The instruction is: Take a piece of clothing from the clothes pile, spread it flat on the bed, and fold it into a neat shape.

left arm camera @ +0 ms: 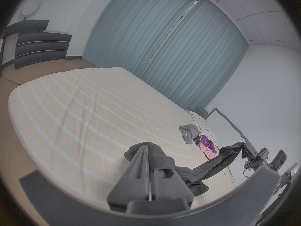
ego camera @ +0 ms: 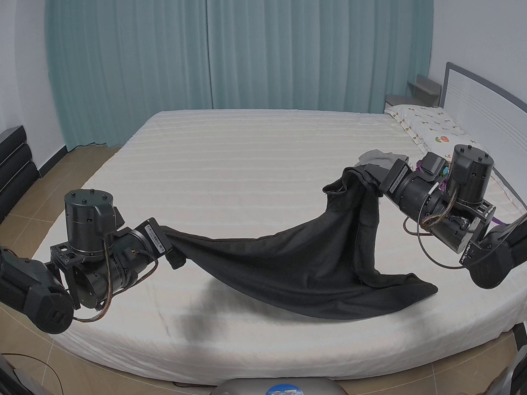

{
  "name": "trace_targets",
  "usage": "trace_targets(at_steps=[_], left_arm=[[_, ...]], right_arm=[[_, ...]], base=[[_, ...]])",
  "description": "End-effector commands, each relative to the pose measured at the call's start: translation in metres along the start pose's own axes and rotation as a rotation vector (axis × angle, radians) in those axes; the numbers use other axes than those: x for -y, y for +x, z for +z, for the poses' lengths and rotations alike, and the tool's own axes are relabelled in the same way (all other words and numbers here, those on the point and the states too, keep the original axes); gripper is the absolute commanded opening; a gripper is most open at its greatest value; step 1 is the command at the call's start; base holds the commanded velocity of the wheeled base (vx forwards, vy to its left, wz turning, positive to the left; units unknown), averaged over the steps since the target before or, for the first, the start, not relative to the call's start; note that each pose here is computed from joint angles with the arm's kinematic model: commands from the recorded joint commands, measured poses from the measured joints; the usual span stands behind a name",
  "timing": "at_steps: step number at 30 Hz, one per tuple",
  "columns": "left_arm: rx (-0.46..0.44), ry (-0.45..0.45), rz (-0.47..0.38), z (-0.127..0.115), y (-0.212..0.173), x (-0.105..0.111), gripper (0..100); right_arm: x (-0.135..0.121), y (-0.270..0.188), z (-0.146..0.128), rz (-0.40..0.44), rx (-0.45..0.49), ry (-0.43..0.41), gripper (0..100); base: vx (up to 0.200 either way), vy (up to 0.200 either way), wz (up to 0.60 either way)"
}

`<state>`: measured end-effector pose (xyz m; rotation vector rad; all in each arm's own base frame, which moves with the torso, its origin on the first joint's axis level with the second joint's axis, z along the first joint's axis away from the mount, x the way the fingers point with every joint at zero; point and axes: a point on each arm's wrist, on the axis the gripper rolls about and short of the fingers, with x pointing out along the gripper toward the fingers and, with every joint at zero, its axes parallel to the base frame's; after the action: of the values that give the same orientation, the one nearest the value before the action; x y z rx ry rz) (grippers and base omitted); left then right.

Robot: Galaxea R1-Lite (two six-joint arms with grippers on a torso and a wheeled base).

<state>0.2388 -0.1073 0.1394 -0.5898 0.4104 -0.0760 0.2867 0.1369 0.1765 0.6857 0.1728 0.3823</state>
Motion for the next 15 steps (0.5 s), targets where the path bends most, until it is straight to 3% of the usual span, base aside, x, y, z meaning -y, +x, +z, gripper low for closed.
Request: trace_targets(at_steps=[1, 8, 15], left_arm=[[-0.012, -0.002, 0.002, -0.003, -0.002, -0.001, 0], [-0.022, 0.002, 0.004, -0.007, -0.009, -0.004, 0], [0.000, -0.001, -0.049, -0.004, -0.032, -0.001, 0]], right_arm=[[0.001, -0.005, 0.000, -0.002, -0.002, 0.002, 0], [0.000, -0.019, 0.001, 0.001, -0.003, 0.004, 0], [-0.013, -0.055, 0.012, 0.049, 0.028, 0.006, 0]], base=[[0.000, 0.000, 0.00], [-0.200, 0.000, 0.00], [-0.200, 0.000, 0.00]])
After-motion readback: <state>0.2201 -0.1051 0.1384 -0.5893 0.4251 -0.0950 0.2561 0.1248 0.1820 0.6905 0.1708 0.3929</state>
